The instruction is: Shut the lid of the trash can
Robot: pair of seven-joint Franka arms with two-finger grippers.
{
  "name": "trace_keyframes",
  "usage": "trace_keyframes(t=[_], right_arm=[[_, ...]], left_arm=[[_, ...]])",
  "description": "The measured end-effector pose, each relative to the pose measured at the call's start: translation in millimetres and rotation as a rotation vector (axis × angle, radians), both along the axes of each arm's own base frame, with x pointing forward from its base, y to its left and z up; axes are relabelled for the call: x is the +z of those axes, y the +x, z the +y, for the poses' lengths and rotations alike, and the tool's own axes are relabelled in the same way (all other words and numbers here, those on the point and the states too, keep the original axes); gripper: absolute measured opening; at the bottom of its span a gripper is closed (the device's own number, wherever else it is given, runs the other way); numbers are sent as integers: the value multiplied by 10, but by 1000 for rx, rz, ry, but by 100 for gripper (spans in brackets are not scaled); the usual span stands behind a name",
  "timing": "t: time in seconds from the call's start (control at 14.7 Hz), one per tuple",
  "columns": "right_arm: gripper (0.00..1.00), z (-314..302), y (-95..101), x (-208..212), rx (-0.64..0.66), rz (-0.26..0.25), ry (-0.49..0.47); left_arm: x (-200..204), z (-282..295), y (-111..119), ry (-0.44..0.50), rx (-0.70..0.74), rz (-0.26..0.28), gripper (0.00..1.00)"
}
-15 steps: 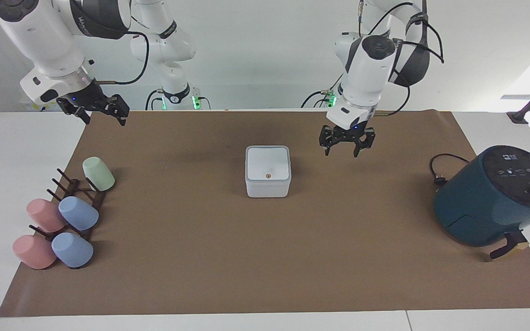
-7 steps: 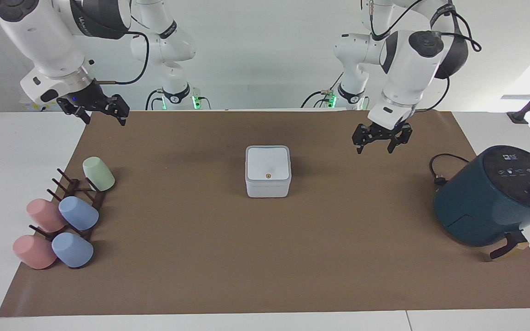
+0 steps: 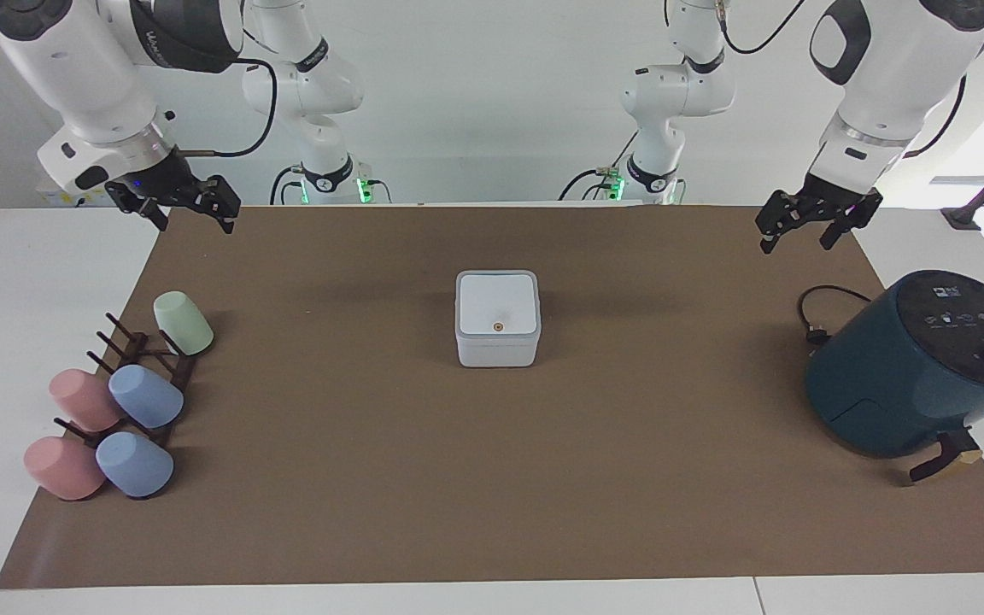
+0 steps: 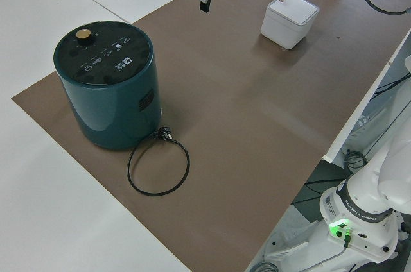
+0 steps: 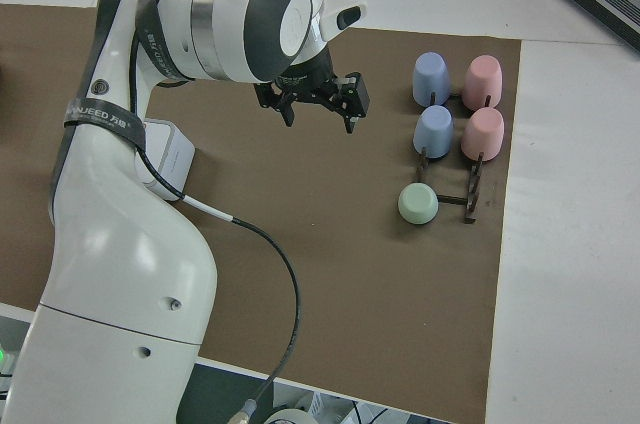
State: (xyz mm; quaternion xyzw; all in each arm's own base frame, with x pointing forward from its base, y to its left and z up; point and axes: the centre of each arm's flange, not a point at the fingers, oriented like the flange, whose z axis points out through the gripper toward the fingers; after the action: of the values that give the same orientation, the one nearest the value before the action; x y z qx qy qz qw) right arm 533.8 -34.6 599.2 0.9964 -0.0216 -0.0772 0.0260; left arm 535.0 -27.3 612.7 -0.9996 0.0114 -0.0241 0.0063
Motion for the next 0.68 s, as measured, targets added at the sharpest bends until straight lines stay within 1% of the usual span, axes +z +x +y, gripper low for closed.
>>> trace_keyframes(t=[0.27, 0.68], right_arm=[[100, 0, 0, 0, 0, 0, 0], [100, 0, 0, 0, 0, 0, 0]], left_arm=[[234, 96, -20, 0, 5, 30, 100], [251, 82, -31, -5, 4, 48, 100]])
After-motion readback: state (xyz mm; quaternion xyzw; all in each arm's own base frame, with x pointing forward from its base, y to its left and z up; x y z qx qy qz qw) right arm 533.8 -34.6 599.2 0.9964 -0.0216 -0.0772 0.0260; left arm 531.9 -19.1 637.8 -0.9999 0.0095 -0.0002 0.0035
